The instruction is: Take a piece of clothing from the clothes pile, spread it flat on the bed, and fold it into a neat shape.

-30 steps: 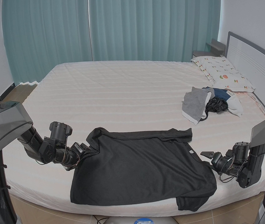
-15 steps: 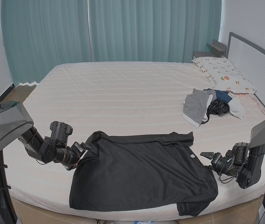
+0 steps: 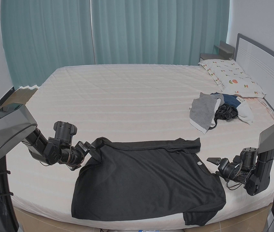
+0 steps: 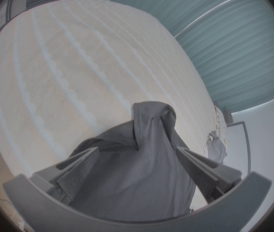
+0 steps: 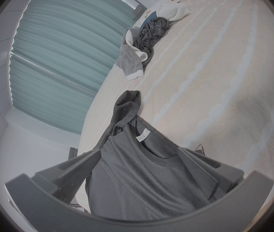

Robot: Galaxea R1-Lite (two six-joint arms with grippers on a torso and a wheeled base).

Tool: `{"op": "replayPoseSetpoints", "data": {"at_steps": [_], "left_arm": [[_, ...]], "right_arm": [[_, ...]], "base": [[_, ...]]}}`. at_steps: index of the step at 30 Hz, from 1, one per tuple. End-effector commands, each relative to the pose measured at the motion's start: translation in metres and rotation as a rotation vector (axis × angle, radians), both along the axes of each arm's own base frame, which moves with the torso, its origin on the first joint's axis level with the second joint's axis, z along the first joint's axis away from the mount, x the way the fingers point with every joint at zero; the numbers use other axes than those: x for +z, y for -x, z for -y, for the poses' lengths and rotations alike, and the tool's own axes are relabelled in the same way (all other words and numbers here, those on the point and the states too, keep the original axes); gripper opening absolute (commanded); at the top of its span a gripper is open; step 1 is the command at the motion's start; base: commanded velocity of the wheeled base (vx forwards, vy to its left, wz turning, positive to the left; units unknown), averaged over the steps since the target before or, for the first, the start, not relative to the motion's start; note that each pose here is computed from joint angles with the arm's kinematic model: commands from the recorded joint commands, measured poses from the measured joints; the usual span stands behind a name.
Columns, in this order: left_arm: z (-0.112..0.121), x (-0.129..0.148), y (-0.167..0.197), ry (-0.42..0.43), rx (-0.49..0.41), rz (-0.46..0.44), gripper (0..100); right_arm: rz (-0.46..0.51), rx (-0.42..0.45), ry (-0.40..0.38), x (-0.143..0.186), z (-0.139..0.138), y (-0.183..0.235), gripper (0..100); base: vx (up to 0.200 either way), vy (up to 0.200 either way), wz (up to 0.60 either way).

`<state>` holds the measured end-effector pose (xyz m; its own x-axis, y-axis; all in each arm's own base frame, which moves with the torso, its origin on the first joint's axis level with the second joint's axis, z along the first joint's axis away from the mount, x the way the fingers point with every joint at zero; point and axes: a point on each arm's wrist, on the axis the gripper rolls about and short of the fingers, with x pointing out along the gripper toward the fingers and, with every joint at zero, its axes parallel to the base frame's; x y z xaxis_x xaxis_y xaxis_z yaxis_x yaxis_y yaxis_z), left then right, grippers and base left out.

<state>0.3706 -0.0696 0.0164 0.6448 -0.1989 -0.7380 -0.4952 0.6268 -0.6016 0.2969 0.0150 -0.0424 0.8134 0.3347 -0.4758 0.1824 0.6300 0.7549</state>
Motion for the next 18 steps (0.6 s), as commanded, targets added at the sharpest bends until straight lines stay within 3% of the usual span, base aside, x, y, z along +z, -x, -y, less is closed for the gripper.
{"op": "replayPoseSetpoints", "data": {"at_steps": [1,11,18], "left_arm": [[0.003,-0.009,-0.015,-0.012,0.01,0.014,100],[0.008,-0.018,-0.069,-0.089,-0.021,0.143,100],[0.008,-0.034,-0.081,-0.172,-0.088,0.159,100]], "right_arm": [[-0.005,0.003,0.0,-0.002,-0.001,0.0,100],[-0.006,0.004,0.002,-0.002,-0.002,0.0,100],[-0.008,0.01,0.005,-0.003,-0.003,0.0,100]], "base": [[0.0,0.0,0.0],[0.0,0.0,0.0],[0.0,0.0,0.0]]}}
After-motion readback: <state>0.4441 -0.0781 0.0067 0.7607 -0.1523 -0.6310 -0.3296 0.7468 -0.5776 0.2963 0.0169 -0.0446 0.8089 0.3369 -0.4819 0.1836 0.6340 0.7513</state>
